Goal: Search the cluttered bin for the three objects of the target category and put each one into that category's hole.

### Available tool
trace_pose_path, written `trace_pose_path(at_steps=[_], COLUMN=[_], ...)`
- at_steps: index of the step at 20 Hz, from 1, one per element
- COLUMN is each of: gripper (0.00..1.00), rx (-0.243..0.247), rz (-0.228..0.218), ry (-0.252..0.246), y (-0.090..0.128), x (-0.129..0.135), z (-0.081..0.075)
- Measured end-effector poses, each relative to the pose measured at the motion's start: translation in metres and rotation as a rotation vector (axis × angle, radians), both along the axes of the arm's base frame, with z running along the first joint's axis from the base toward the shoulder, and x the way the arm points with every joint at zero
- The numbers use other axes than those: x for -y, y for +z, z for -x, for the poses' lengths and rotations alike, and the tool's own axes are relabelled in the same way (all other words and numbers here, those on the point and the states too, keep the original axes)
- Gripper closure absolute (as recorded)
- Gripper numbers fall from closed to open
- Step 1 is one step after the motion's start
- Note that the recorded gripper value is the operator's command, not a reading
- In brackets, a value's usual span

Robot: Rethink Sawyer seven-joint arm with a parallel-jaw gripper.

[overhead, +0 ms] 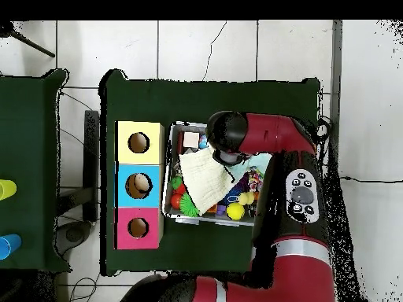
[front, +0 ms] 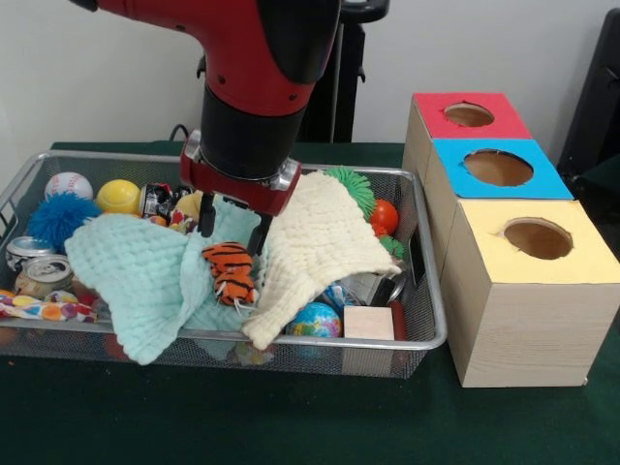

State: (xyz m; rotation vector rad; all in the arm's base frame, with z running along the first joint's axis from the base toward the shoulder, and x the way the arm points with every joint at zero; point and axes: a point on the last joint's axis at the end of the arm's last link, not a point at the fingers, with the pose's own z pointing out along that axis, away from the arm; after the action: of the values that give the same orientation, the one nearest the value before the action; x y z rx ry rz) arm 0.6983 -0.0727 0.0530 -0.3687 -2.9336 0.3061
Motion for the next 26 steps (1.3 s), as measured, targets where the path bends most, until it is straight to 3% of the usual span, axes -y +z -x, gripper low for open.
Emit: trace_pose_path(at_steps=[9,14,20,24,25,26], gripper=[0.00,0.00,0.00,0.00,1.00,1.00], rx=[-0.035,-0.031,0.027,0.121,0.156,0.160], rz=[-0.010,-0.014,-0.016,-0.009,-0.005,-0.005], ry=[-0.001,0.004,0.021,0.041,0.048,0.048], y=[-0.023,-0.038,-0.060,-0.067,-0.066,-0.066], x=[-0.002,-0.003,-0.004,-0.003,-0.003,-0.003], z=[0.010,0.013,0.011,-0.001,-0.007,-0.007])
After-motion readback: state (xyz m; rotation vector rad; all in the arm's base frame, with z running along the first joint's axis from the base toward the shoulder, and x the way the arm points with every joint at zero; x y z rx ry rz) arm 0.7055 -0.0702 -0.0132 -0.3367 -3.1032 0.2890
